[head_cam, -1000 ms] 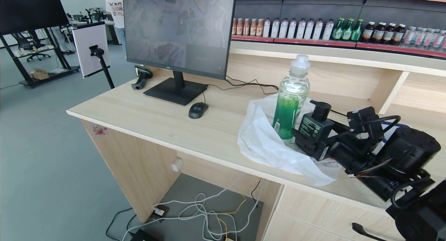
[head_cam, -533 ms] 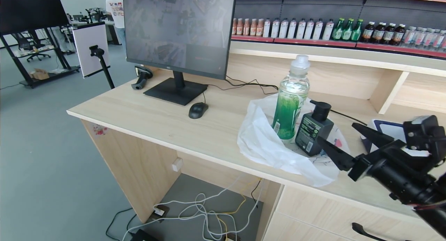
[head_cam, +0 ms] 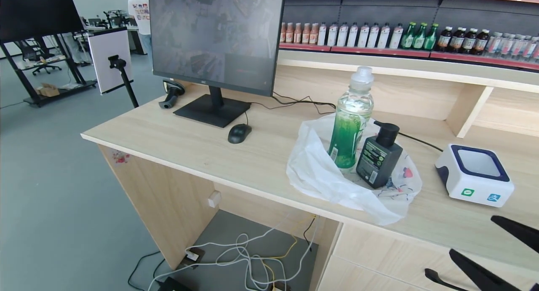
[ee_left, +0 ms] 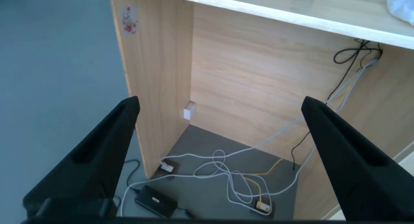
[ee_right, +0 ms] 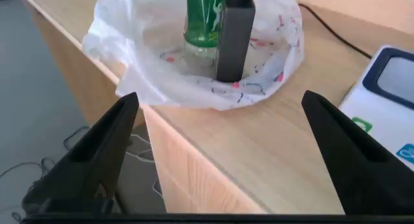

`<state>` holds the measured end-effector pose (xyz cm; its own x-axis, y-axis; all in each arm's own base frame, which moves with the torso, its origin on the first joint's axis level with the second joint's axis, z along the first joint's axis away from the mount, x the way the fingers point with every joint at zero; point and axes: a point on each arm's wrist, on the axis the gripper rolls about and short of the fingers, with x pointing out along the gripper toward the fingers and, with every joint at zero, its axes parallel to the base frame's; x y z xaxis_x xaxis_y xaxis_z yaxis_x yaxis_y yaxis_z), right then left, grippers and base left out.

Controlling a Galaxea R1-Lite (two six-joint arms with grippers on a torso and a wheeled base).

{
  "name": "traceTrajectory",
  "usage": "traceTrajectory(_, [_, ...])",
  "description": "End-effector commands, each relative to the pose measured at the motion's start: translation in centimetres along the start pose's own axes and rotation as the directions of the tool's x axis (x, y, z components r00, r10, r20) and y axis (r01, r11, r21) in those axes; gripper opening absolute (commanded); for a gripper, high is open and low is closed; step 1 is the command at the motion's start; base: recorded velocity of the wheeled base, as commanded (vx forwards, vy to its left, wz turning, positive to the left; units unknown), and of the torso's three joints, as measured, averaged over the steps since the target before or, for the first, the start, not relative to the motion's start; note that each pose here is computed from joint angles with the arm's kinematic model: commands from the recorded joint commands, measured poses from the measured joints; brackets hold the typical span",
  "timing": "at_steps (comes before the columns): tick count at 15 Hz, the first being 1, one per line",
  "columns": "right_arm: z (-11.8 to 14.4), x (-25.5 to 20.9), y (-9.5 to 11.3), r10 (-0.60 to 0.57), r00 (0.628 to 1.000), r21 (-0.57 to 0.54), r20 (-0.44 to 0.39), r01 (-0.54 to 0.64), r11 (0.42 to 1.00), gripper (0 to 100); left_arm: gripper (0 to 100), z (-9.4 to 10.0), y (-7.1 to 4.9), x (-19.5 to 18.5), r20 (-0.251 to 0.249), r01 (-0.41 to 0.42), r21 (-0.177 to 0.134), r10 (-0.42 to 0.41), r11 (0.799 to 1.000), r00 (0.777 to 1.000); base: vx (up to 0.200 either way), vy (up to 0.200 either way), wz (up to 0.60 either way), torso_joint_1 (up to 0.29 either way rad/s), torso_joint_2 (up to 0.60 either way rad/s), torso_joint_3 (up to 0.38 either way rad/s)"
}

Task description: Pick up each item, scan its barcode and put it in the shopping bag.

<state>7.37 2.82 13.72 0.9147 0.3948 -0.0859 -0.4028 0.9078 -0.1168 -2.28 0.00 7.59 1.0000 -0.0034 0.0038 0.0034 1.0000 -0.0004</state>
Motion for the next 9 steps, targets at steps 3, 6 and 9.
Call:
traceTrajectory(3, [-3.4, -6.4, 0.9, 0.066, 0.998, -0.032, 0.020, -0.065, 0.997, 100, 100, 0.0, 0.0, 0.0, 0.001, 0.000, 0.000, 0.000, 1.000, 1.000, 0.000, 0.000, 0.00, 0.000, 0.00, 0.000])
traceTrajectory(6, [-6.3, -9.2, 1.3, 0.050, 0.998, -0.024, 0.023, -0.050, 0.998, 100, 100, 0.0, 0.0, 0.0, 0.001, 0.000, -0.001, 0.000, 1.000, 1.000, 0.000, 0.000, 0.00, 0.000, 0.00, 0.000])
traceTrajectory(9, [-6.6, -9.3, 1.3, -0.133, 0.991, 0.084, 0.022, 0.131, 0.988, 100, 100, 0.0, 0.0, 0.0, 0.001, -0.002, -0.003, 0.002, 1.000, 1.000, 0.000, 0.000, 0.00, 0.000, 0.00, 0.000])
